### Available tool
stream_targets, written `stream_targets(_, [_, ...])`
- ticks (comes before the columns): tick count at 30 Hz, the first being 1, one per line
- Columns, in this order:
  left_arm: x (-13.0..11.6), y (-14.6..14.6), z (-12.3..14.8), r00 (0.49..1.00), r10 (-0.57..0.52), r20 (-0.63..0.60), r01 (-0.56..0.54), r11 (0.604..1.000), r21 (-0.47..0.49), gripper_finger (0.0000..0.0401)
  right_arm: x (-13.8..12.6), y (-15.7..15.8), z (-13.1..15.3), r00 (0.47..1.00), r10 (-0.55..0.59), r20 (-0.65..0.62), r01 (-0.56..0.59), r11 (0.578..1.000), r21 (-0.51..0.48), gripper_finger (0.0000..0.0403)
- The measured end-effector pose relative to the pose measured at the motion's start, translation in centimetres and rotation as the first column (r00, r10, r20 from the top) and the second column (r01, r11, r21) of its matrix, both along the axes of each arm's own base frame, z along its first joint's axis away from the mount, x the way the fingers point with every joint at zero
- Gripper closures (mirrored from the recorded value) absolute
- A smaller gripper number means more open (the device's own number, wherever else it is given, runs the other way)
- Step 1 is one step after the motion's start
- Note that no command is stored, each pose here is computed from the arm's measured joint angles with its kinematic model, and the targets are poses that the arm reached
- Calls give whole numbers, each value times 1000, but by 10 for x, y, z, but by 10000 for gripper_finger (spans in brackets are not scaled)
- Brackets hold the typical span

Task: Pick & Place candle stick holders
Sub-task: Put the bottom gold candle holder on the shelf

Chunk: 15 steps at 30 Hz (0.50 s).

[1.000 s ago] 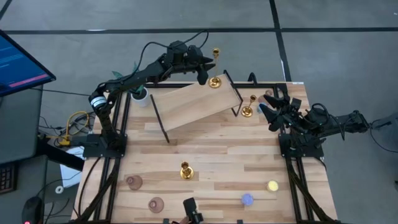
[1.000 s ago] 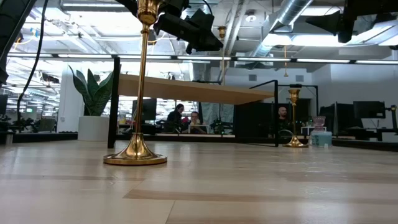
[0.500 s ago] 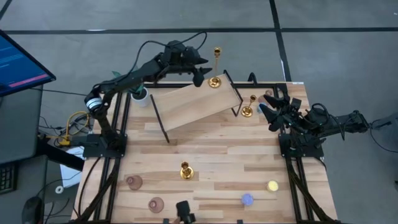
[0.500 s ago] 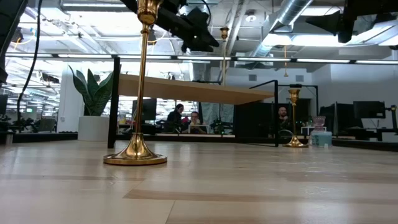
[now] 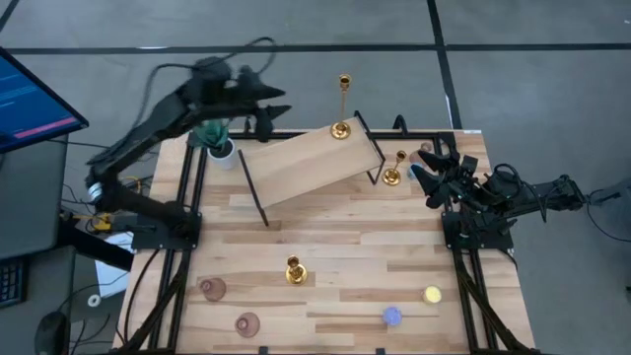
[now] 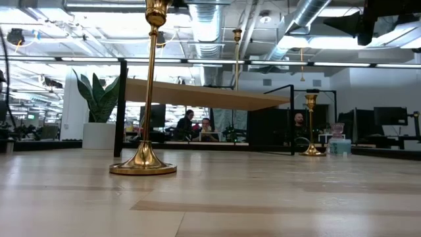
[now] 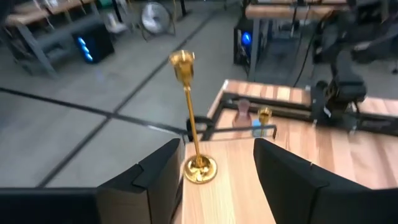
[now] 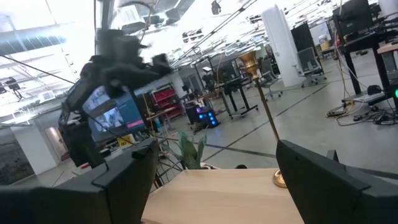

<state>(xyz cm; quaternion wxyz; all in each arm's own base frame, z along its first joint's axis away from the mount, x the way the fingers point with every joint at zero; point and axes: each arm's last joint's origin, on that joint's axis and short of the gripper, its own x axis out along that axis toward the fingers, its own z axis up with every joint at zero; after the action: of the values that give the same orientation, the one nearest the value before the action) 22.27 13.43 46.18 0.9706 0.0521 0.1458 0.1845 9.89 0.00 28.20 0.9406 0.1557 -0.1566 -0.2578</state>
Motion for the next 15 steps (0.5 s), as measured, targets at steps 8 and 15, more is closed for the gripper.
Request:
stream_targets(8, [-68, -58, 29, 991, -9, 130, 2, 998, 58, 235, 9, 2, -6, 998, -4, -68, 3, 1000, -13, 85])
stream_targets(15, [-97, -85, 3, 985, -60, 164, 65, 998, -23, 257, 25, 5, -15, 986, -6, -165, 0, 999, -33, 85])
